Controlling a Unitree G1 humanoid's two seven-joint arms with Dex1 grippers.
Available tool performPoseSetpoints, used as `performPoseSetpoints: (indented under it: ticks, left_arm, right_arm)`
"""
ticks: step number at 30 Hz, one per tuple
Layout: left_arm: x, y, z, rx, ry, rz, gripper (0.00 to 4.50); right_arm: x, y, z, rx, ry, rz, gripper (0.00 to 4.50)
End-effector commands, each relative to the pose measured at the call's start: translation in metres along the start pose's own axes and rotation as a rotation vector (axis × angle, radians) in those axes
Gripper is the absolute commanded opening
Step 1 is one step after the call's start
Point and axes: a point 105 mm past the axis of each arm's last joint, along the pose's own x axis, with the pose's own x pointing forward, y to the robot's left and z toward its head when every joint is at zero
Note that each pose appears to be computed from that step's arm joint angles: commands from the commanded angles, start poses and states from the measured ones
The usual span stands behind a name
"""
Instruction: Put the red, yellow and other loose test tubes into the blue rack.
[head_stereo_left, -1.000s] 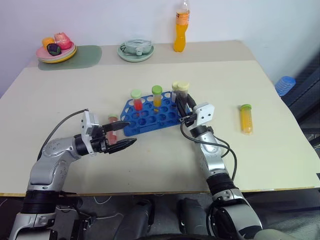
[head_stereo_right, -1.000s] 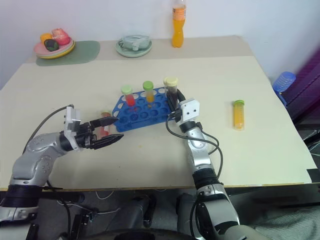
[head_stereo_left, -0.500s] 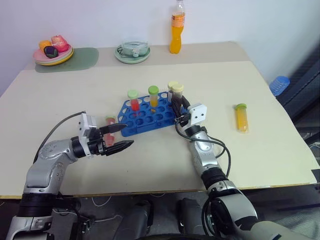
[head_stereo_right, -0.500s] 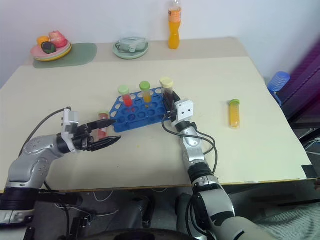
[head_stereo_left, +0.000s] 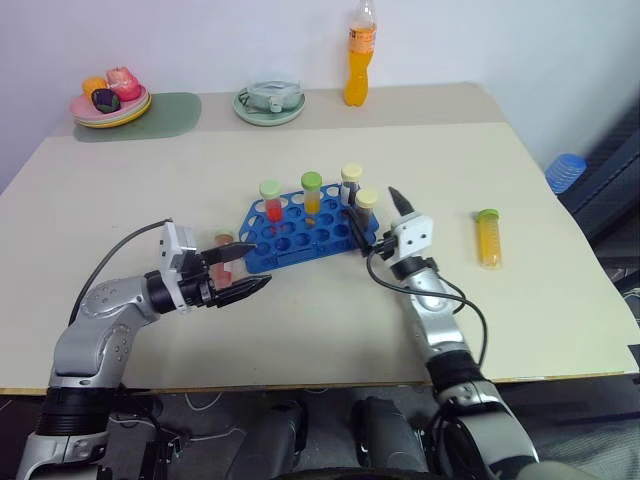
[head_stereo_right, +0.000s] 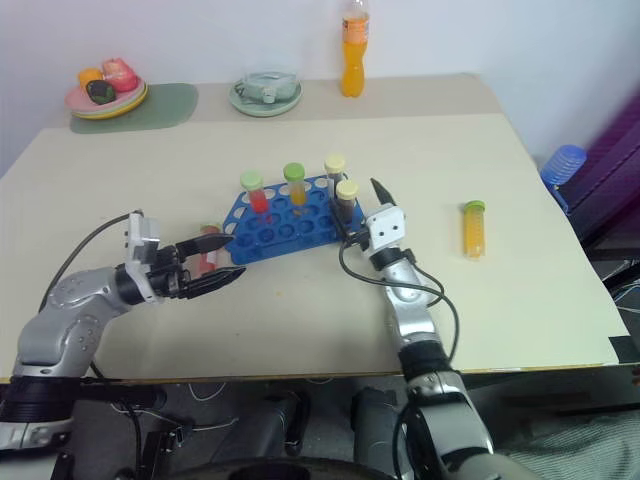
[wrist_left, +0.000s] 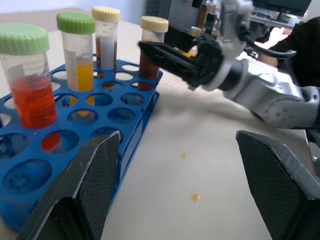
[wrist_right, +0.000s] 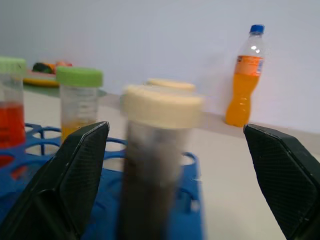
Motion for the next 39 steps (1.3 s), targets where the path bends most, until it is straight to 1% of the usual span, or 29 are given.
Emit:
performPoseSetpoints:
  ticks: [1, 4, 7, 8, 11, 13, 14, 16, 21, 24, 28, 36, 37, 39]
  left_arm:
    - [0.009, -0.006, 0.010, 0.028, -0.028, -0.032, 3.81]
    - [0.015, -0.009, 0.009, 0.034, -0.019, -0.068, 3.81]
    - [0.023, -0.011, 0.008, 0.052, -0.007, -0.126, 3.81]
    - [0.025, -0.010, 0.008, 0.057, -0.004, -0.144, 3.81]
    - [0.032, -0.008, 0.008, 0.063, -0.010, -0.165, 3.81]
    - [0.037, -0.007, 0.009, 0.067, -0.019, -0.180, 3.81]
    - [0.039, -0.007, 0.010, 0.067, -0.024, -0.185, 3.81]
    - [0.042, -0.008, 0.010, 0.067, -0.030, -0.194, 3.81]
    - [0.049, -0.011, 0.010, 0.063, -0.038, -0.215, 3.81]
    - [0.048, -0.012, 0.011, 0.063, -0.041, -0.215, 3.81]
    - [0.045, -0.013, 0.009, 0.059, -0.039, -0.202, 3.81]
    - [0.036, -0.016, 0.007, 0.052, -0.026, -0.173, 3.81]
    - [0.035, -0.016, 0.007, 0.051, -0.025, -0.169, 3.81]
    - [0.032, -0.016, 0.006, 0.050, -0.021, -0.164, 3.81]
  right_arm:
    - [-0.009, 0.000, 0.043, -0.116, -0.021, 0.120, 4.41]
    - [-0.033, -0.006, 0.049, -0.065, 0.143, 0.216, 4.41]
    - [-0.057, -0.032, 0.051, -0.008, 0.397, 0.264, 4.41]
    - [-0.062, -0.045, 0.048, 0.012, 0.504, 0.255, 4.41]
    - [-0.066, -0.084, 0.042, 0.057, 0.705, 0.183, 4.41]
    - [-0.061, -0.114, 0.039, 0.068, 0.801, 0.091, 4.41]
    - [-0.059, -0.130, 0.035, 0.109, 0.866, 0.022, 4.41]
    - [-0.054, -0.150, 0.031, 0.178, 0.951, -0.069, 4.41]
    - [-0.045, -0.183, 0.013, 0.338, 1.096, -0.236, 4.41]
    - [-0.043, -0.194, 0.001, 0.395, 1.146, -0.297, 4.41]
    - [-0.042, -0.199, -0.008, 0.433, 1.192, -0.323, 4.41]
    - [-0.048, -0.199, -0.027, 0.407, 1.266, -0.331, 4.41]
    - [-0.048, -0.197, -0.030, 0.413, 1.276, -0.327, 4.18]
    - [-0.050, -0.192, -0.035, 0.426, 1.300, -0.317, 3.59]
